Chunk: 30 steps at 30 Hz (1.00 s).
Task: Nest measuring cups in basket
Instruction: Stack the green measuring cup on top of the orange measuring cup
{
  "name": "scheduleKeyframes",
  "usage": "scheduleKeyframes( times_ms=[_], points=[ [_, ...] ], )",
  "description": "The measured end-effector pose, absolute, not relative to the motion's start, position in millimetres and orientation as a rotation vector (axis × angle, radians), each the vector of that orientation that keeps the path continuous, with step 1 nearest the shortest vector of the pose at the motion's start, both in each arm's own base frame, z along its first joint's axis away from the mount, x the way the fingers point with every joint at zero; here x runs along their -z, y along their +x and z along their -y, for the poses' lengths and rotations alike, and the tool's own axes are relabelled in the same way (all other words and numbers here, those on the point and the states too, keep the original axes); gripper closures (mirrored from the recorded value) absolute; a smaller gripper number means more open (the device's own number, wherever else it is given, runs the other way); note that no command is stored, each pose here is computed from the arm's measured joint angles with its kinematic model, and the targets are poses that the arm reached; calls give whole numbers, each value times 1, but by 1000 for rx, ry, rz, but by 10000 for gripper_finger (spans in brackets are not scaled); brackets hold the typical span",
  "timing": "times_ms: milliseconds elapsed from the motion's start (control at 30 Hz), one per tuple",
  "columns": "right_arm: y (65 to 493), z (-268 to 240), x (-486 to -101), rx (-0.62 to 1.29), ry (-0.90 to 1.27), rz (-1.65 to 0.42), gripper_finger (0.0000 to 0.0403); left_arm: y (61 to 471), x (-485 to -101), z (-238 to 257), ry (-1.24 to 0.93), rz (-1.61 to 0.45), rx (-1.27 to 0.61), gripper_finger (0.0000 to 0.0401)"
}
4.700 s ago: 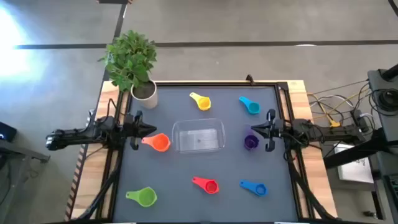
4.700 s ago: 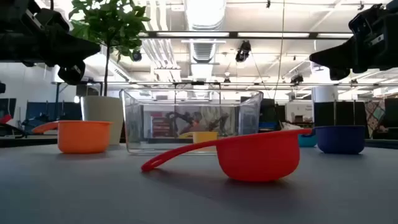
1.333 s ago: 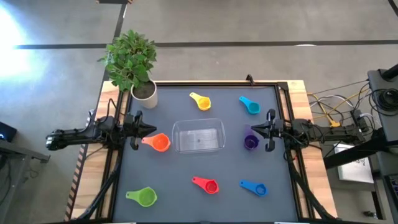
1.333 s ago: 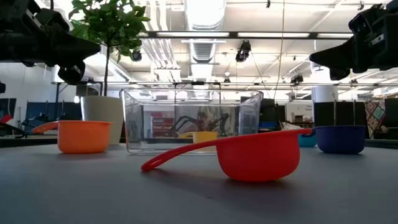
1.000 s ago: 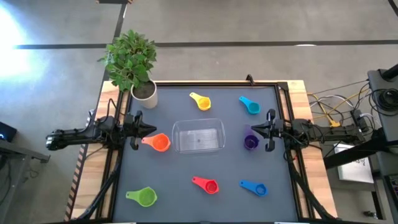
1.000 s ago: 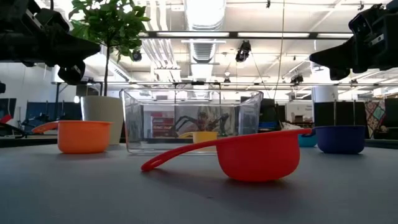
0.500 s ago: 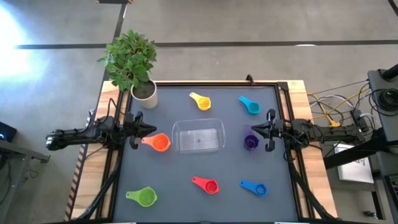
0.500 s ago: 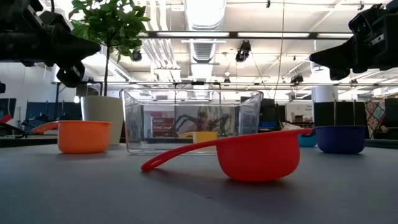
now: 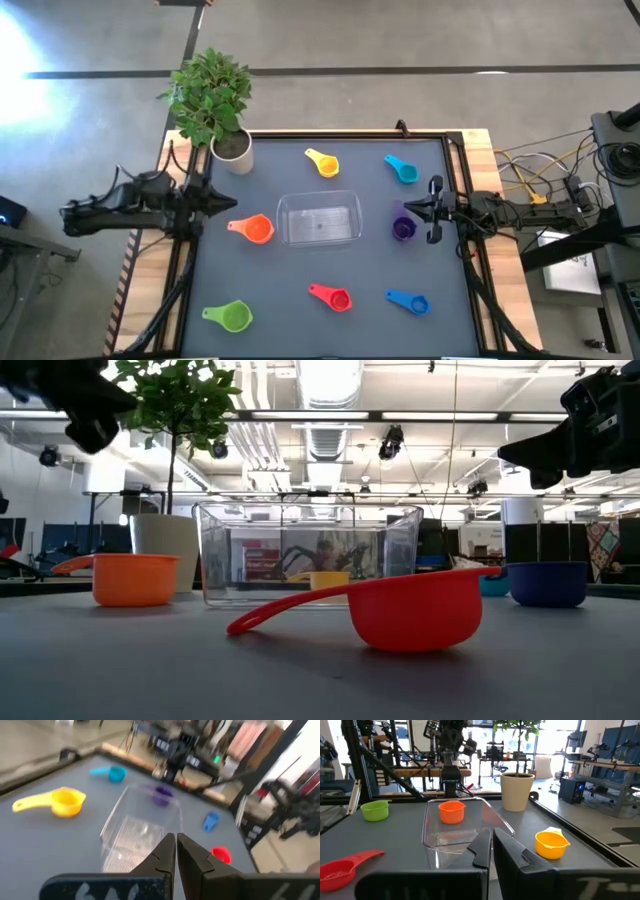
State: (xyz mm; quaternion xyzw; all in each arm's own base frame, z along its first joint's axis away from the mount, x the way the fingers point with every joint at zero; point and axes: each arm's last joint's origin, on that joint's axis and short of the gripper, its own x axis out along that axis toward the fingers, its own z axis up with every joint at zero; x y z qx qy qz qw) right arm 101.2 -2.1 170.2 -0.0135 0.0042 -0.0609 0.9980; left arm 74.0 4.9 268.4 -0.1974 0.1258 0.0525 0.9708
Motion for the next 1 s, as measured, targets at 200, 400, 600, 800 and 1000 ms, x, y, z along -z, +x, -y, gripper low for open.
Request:
scheduleKeyframes(
  times_ms=[200,400,600,800,1000],
  points=[
    [101,2,-170,122,-27,-8,394,92,-297,-4,-419,-537,-142,401],
    [101,2,-170,122,-27,-8,394,114,-302,12,-426,-748,-74,401],
    [101,2,-170,122,-27,-9,394,118,-292,41,-435,-821,-102,401],
    [101,2,-170,122,-27,-8,394,111,-279,74,-470,-833,-117,401],
    [101,2,-170,122,-27,-8,394,107,-270,100,-489,-854,-114,391]
  ],
)
